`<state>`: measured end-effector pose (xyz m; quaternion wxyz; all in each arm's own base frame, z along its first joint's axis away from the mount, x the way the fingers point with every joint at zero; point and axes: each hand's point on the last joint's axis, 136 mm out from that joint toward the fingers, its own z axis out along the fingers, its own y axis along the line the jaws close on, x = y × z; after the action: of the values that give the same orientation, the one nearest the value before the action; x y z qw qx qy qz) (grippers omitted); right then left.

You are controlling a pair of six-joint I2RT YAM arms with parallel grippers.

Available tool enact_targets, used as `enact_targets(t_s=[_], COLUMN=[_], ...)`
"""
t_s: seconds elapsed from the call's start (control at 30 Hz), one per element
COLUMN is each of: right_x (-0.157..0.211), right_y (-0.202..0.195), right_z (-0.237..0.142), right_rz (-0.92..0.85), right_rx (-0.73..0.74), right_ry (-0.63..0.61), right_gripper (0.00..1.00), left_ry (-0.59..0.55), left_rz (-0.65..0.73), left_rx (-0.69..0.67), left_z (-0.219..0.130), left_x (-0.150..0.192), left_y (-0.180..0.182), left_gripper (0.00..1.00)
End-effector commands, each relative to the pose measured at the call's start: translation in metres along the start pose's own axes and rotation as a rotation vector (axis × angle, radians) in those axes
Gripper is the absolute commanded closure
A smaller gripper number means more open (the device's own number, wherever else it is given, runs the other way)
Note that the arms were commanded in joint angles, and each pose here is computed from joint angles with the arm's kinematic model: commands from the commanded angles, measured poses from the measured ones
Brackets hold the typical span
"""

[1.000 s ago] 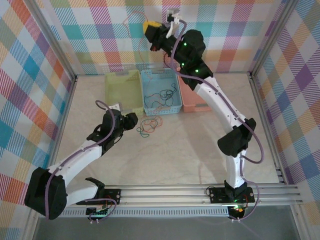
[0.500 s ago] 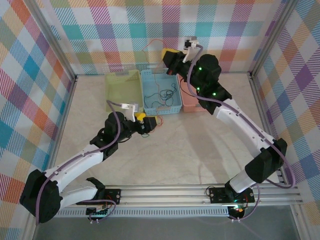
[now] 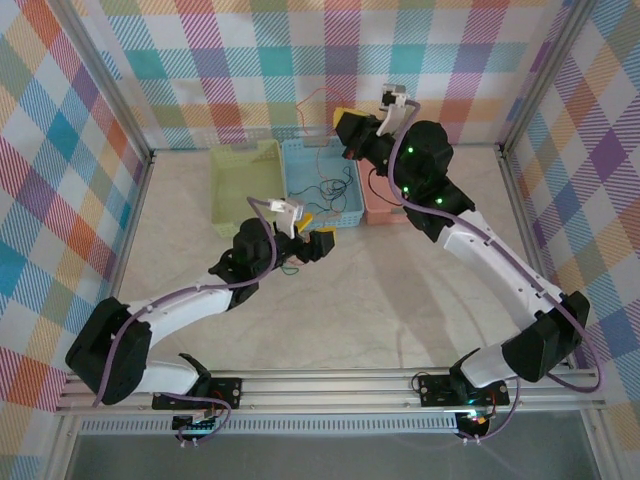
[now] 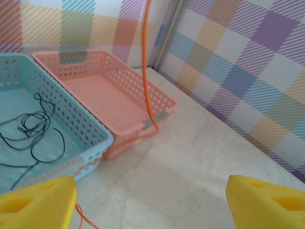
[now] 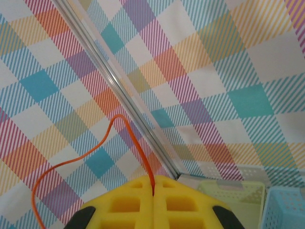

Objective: Untangle the cables

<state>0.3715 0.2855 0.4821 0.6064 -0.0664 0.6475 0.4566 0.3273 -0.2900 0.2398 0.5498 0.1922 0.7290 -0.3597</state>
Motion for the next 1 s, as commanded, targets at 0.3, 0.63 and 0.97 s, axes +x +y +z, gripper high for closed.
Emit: enact_targets(t_s=[0.3, 0.63, 0.97], right_x=[-0.015, -0.018, 0.029], right_y=[0.019, 0.004, -0.078], right_z=[-0.038, -0.067, -0.099], right_rz=[0.033, -0.032, -0.149], right_rx=[-0.040, 0.044, 0.320], right_ry=[-0.024, -0.061, -0.033], right_gripper=[0.98, 0.96, 0.46], left_ry=[-0.140, -0.132, 0.011], left_rz=[0.061, 0.048, 0.026], left_rx=[-0.014, -0.032, -0.244], left_z=[0.041, 0.035, -0.008], left_x=[-0.049, -0.051, -0.082], left_y=[0.000, 0.001, 0.013], left_gripper=[0.33, 0.95, 1.00])
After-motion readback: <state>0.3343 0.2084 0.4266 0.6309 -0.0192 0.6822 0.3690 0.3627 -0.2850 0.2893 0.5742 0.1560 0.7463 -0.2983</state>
